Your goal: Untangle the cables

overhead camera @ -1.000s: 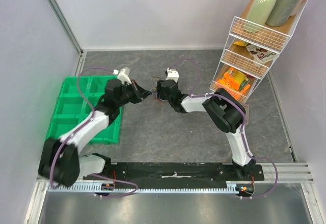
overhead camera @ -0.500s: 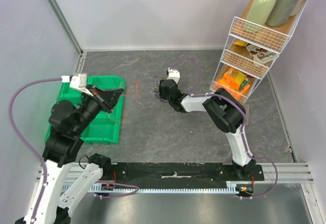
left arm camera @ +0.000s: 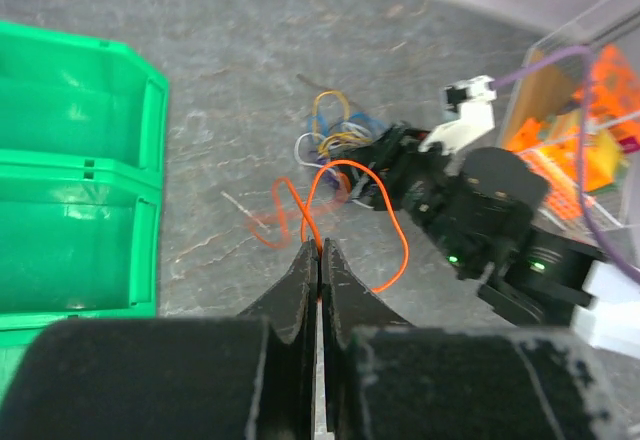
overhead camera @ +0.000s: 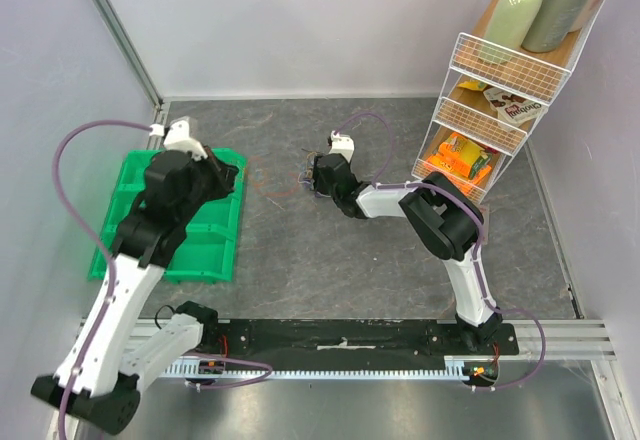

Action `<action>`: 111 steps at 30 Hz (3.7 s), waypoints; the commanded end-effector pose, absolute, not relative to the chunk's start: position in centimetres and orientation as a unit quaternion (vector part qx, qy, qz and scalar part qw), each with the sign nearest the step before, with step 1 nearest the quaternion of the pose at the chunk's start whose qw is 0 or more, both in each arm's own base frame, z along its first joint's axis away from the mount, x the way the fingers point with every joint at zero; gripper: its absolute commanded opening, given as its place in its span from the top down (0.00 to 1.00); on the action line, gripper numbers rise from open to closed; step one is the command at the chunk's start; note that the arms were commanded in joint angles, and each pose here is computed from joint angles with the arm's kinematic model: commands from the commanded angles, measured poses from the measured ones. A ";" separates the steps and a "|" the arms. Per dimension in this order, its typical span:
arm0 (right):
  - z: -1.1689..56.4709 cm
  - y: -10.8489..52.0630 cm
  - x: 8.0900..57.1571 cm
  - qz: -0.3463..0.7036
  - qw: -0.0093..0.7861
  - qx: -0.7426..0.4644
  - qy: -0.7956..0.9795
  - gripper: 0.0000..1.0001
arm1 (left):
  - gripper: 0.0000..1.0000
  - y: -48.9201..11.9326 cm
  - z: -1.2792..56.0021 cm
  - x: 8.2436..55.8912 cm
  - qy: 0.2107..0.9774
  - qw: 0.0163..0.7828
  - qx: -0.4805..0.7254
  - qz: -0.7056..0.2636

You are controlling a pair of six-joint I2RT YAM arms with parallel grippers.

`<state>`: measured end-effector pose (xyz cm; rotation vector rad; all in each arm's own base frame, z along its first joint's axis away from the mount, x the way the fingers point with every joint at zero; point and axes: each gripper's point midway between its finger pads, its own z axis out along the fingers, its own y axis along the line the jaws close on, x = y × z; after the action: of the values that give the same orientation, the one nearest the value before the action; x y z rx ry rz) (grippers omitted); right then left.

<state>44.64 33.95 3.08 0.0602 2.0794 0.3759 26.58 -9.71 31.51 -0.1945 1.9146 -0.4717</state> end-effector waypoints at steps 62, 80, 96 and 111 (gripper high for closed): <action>1.7 31.8 44.7 0.254 0.406 0.055 0.876 0.34 | 0.98 4.6 14.7 43.8 0.825 0.379 -0.414 -0.066; 5.3 32.5 44.3 0.279 0.437 0.002 0.855 0.31 | 0.32 -11.6 22.7 40.5 0.834 0.436 -0.168 -0.292; 12.5 29.2 43.0 0.243 0.519 -0.085 0.815 0.15 | 0.38 -21.7 13.9 36.2 0.840 0.393 -0.072 -0.367; 8.7 33.5 44.0 0.295 0.464 -0.134 0.824 0.26 | 0.49 -22.8 7.9 45.1 0.852 0.294 -0.158 -0.402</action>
<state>43.02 31.89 7.74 -0.2862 2.0555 0.6776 43.97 -20.89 7.34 -0.4214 2.2835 -0.9485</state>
